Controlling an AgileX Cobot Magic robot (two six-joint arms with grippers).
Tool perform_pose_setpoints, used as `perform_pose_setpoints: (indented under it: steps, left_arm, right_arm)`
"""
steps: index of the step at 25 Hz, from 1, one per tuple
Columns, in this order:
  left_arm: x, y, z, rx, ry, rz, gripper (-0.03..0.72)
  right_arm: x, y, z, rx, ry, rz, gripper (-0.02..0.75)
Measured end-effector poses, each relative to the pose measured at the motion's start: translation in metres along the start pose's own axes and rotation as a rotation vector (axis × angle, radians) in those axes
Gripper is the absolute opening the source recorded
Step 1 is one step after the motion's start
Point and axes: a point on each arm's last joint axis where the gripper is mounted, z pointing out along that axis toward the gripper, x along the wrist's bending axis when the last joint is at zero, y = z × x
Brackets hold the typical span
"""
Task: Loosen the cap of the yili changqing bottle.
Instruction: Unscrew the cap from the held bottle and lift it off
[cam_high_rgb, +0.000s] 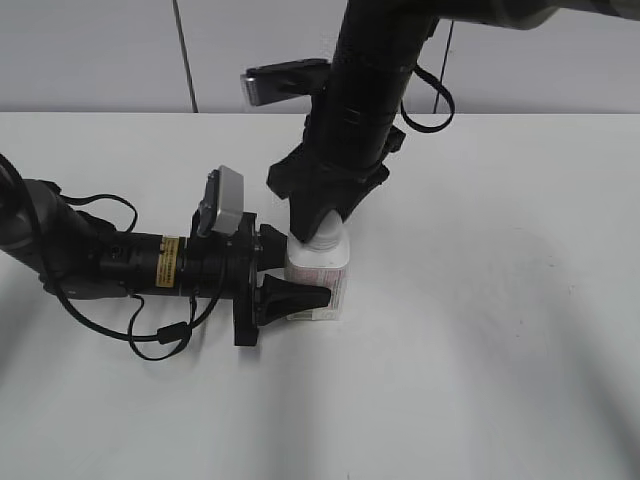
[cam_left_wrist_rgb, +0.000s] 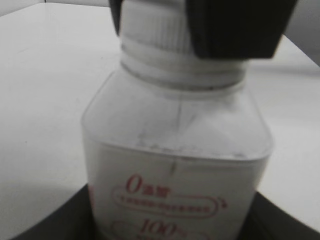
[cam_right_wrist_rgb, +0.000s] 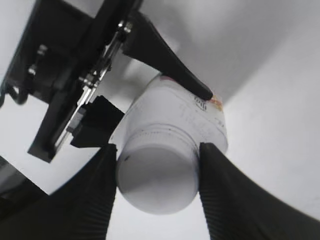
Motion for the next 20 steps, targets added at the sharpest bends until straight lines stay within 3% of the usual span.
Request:
perform_pose_setpoints:
  steps: [8, 20]
  left_arm:
    - [-0.0001, 0.0000, 0.0000, 0.000, -0.001, 0.001, 0.388]
    - [-0.0003, -0.0002, 0.0000, 0.002, -0.003, 0.003, 0.388]
  right_arm:
    - [-0.0001, 0.0000, 0.0000, 0.000, -0.001, -0.465, 0.397]
    - [0.0004, 0.0001, 0.0000, -0.003, 0.004, -0.930, 0.396]
